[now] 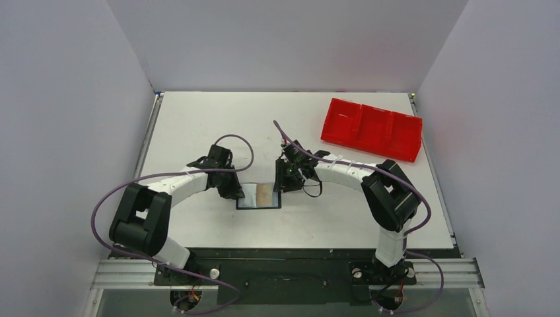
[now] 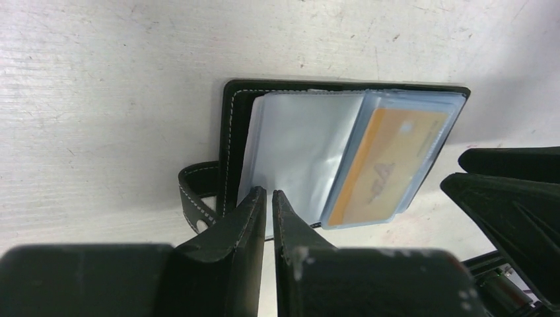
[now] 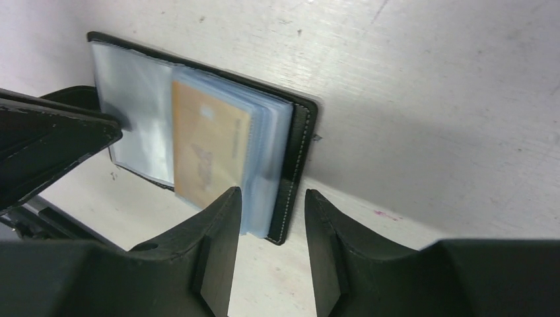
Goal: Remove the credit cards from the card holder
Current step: Remove the credit card from the card holder.
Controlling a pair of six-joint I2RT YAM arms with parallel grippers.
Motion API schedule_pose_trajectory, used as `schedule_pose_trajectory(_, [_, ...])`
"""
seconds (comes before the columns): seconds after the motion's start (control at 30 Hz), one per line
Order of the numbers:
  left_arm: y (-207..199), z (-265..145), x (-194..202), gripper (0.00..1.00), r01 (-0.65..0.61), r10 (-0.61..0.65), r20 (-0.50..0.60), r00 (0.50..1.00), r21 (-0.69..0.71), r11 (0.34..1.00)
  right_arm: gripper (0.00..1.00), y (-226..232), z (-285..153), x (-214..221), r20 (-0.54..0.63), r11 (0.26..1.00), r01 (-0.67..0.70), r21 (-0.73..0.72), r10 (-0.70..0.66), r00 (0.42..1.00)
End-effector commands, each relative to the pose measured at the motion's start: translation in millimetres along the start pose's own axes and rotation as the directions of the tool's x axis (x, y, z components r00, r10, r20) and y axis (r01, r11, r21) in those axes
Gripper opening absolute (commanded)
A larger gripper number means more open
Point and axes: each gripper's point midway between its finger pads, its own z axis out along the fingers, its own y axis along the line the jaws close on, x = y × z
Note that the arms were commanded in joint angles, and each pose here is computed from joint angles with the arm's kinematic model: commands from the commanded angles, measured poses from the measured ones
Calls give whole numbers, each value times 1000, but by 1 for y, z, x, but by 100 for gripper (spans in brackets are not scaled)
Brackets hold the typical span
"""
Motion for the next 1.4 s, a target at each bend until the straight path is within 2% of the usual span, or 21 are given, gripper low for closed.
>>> schedule_pose_trajectory(0.0, [6,6,-5,7,-20,20,15,1000,-32,999,37,0,-6,-13,67,1000,-14,4,14,998])
schedule_pose_trajectory(0.2, [11,14,-2,4,-16,16,1,1000,-51,999,39,0,1,-11,56,999,-31,-14,32,998])
schedule_pose_trajectory(0.43, [14,20,2,0,-14,13,-10,1000,-64,998,34,1,12,-9,49,997,-72,-36,73,996])
schedule_pose_trajectory(0.97, [12,26,9,0,-10,8,-27,1000,-57,998,35,10,17,-4,36,994,-84,-67,86,996])
schedule_pose_trajectory(1.2, [10,28,12,0,-12,11,-29,1000,-55,998,40,4,25,4,13,994,-96,-45,97,995])
schedule_pose_trajectory(1.37, [8,29,14,0,-14,12,-29,1000,-50,999,37,10,23,3,9,993,-102,-60,103,995])
